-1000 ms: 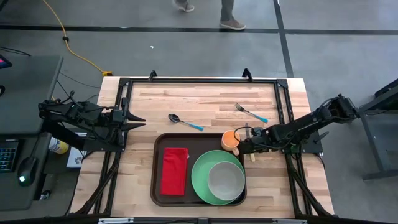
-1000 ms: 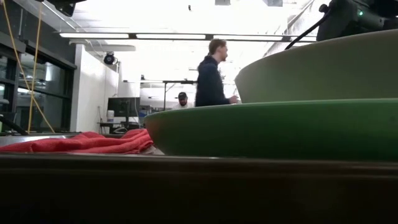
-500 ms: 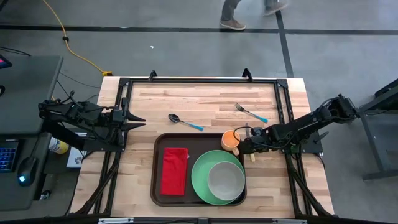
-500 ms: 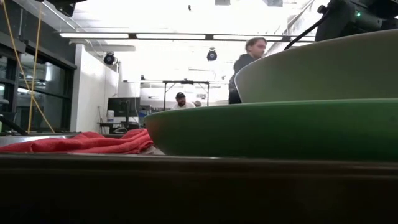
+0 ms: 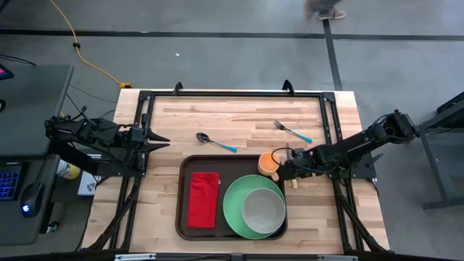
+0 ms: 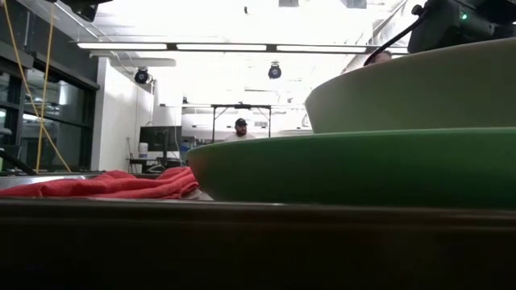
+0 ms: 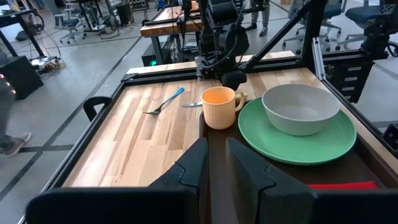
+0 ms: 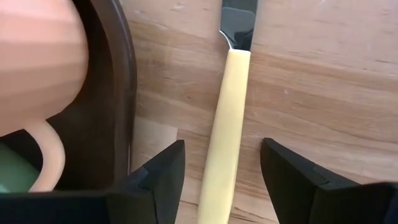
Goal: Set up tray
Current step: Put the yellow knife to the left of the green plate on the red napkin on the brown serving tray
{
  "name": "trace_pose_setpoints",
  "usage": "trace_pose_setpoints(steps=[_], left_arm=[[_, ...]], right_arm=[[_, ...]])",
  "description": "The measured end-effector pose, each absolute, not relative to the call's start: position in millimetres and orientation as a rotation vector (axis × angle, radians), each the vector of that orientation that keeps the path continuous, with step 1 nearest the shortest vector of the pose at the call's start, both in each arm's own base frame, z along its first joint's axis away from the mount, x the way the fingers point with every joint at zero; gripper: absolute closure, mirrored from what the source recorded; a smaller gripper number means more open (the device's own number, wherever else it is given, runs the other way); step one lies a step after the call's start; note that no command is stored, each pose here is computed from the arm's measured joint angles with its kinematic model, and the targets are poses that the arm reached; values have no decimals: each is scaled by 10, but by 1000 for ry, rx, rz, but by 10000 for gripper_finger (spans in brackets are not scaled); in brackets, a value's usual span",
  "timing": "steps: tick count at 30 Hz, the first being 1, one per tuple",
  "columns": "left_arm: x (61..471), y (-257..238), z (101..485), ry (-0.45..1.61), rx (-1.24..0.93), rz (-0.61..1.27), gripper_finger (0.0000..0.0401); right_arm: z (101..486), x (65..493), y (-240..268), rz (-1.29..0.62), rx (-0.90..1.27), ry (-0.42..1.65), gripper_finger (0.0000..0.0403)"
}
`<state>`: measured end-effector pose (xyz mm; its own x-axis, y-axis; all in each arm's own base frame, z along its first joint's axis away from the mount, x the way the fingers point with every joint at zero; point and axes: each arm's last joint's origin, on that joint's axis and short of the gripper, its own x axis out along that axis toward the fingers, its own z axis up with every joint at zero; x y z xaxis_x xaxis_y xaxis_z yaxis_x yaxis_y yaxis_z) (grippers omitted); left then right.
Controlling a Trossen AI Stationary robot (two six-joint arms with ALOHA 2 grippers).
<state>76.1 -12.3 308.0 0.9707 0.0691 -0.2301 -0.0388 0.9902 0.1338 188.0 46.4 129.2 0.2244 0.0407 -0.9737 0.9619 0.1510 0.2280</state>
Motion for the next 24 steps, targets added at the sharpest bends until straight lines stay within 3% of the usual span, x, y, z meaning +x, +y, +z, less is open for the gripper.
trace_pose_setpoints(steps=[24], left_arm=[[760,-122,3071,246,136,55,313]], right_arm=[[1229,1935,410,-985,1237,1221,220]])
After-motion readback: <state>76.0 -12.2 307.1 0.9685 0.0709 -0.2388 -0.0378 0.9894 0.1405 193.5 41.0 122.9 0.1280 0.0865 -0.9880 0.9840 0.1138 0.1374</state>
